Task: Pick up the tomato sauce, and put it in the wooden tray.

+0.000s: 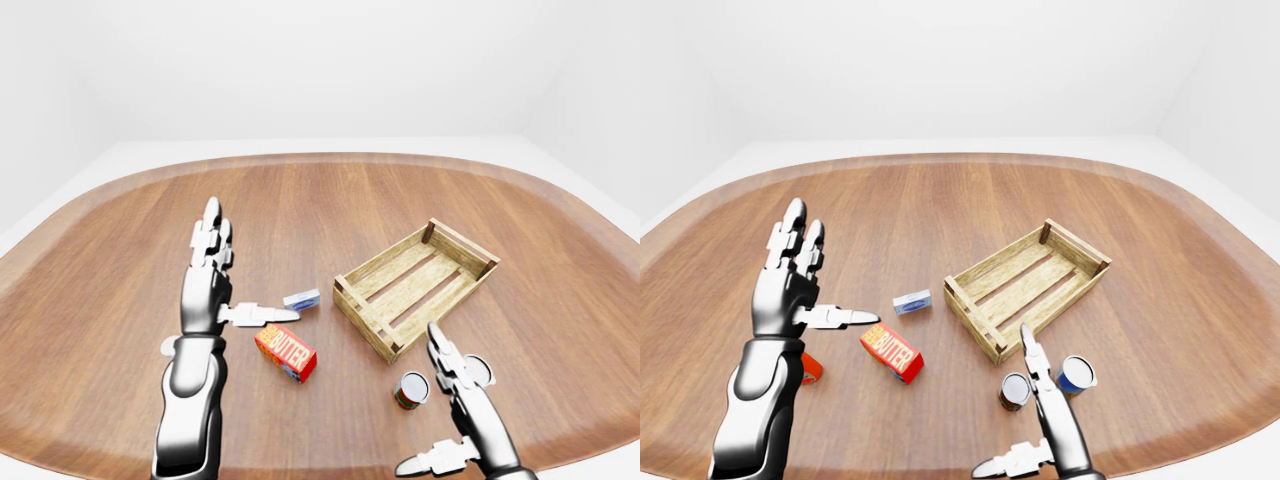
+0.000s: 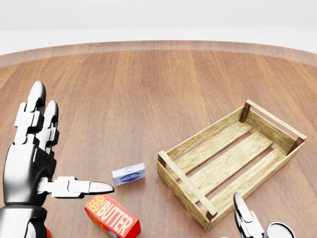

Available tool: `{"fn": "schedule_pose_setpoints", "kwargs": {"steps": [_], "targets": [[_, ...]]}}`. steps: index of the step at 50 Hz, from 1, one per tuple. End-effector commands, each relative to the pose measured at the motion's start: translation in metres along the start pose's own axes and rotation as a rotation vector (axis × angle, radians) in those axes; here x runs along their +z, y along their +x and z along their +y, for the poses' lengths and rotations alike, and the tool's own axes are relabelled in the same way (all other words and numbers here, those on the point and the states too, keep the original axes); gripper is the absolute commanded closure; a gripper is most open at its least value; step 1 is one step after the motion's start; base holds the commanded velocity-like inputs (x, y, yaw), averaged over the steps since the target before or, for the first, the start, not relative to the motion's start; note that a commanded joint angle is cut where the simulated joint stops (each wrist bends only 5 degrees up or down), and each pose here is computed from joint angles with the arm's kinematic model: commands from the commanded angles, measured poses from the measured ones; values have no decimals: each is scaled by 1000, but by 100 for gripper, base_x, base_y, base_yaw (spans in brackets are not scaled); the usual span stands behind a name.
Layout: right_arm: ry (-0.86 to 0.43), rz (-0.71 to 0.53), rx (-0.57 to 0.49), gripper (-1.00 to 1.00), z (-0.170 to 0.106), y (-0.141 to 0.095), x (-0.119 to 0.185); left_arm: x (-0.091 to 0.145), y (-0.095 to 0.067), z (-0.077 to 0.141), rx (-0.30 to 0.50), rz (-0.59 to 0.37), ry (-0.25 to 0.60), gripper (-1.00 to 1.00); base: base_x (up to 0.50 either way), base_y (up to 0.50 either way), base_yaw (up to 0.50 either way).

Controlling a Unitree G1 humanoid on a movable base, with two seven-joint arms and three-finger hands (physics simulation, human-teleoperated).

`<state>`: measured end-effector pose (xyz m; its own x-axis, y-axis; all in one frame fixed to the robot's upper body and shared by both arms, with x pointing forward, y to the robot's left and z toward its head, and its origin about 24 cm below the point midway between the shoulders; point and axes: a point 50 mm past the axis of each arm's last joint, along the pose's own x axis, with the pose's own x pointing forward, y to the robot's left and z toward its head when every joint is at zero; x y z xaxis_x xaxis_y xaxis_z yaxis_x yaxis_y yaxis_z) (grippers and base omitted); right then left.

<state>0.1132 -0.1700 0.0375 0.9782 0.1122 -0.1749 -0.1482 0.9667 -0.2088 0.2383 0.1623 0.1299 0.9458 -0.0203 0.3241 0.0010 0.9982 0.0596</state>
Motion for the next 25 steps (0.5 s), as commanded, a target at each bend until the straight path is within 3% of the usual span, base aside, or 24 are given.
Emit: {"fn": "schedule_pose_setpoints", "kwargs": {"steps": [1, 25], "targets": [[1, 44, -2, -100, -1, -5, -7, -2, 0, 0, -1, 11, 0, -100, 0, 0, 0], [25, 107, -18, -100, -7, 2, -27, 1, 1, 2, 2, -4, 0, -100, 0, 0, 0]]}}
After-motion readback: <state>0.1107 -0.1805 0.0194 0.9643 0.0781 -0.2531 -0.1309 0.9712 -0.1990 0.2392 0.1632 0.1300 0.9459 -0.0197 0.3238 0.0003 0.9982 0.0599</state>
